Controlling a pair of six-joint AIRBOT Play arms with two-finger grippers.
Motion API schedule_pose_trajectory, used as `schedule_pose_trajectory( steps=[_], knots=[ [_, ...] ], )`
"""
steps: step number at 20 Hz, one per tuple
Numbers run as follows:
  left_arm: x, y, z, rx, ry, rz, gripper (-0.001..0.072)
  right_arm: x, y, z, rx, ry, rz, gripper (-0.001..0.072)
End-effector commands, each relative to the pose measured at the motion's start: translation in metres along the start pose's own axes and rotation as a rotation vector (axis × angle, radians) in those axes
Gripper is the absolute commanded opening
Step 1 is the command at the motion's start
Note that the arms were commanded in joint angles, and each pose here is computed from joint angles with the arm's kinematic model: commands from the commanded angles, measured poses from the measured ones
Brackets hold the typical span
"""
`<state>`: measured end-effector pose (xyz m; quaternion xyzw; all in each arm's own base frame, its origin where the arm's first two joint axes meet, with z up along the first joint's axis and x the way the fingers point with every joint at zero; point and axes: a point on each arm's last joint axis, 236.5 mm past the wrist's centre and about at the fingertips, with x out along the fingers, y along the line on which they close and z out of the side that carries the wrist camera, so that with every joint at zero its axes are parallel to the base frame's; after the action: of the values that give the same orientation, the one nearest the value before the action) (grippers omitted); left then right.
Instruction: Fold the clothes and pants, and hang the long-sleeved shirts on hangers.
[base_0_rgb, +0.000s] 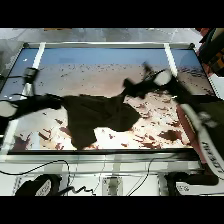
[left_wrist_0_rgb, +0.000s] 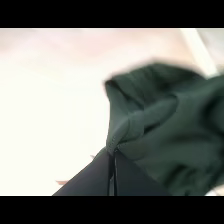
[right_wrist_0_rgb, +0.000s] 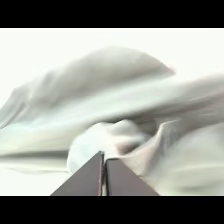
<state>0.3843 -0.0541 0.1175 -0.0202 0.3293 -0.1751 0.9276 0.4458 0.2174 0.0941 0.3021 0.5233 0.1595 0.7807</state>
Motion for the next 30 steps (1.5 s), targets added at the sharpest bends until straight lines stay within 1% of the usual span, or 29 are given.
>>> schedule_pose_trajectory(
  steps=[1, 4, 9, 13, 17, 19, 21, 23, 24, 26, 28, 30],
  knots=[
    [-0.051, 0.064, 0.030, -0.118, -0.138, 0.180, 0.0015, -0.122, -0.037, 0.059, -0.167, -0.250, -0.142, 0.0010],
    [-0.077, 0.078, 0.041, -0.165, -0.216, 0.222, 0.0015, -0.202, -0.039, 0.070, -0.267, -0.418, -0.183, 0.0010],
    [-0.115, 0.075, 0.071, -0.122, -0.363, 0.292, 0.0015, -0.290, -0.027, 0.066, -0.368, -0.623, -0.241, 0.0010],
    [-0.176, 0.066, 0.110, -0.059, -0.585, 0.391, 0.0014, -0.336, -0.003, 0.038, -0.499, -0.715, -0.272, 0.0010],
    [-0.277, 0.042, 0.148, 0.017, -0.916, 0.526, 0.0014, -0.393, 0.035, -0.003, -0.590, -0.876, -0.251, 0.0010],
    [-0.307, 0.025, 0.151, 0.047, -0.997, 0.545, 0.0014, -0.421, 0.050, -0.024, -0.626, -0.963, -0.243, 0.0010],
    [-0.303, 0.015, 0.145, 0.059, -0.965, 0.515, 0.0013, -0.442, 0.059, -0.033, -0.648, -1.042, -0.247, 0.0008],
    [-0.260, 0.009, 0.125, 0.045, -0.794, 0.422, 0.0013, -0.433, 0.054, -0.023, -0.620, -1.019, -0.241, 0.0007],
    [-0.230, 0.010, 0.109, -0.009, -0.682, 0.352, 0.0013, -0.416, 0.044, -0.014, -0.586, -0.957, -0.246, 0.0007],
    [-0.167, 0.024, 0.073, -0.158, -0.465, 0.246, 0.0013, -0.356, 0.005, 0.014, -0.512, -0.740, -0.285, 0.0008],
    [-0.109, 0.053, 0.041, -0.255, -0.302, 0.216, 0.0013, -0.288, -0.042, 0.044, -0.424, -0.529, -0.314, 0.0009],
    [-0.048, 0.082, 0.006, -0.353, -0.144, 0.188, 0.0014, -0.219, -0.090, 0.077, -0.337, -0.383, -0.330, 0.0009]
  ],
)
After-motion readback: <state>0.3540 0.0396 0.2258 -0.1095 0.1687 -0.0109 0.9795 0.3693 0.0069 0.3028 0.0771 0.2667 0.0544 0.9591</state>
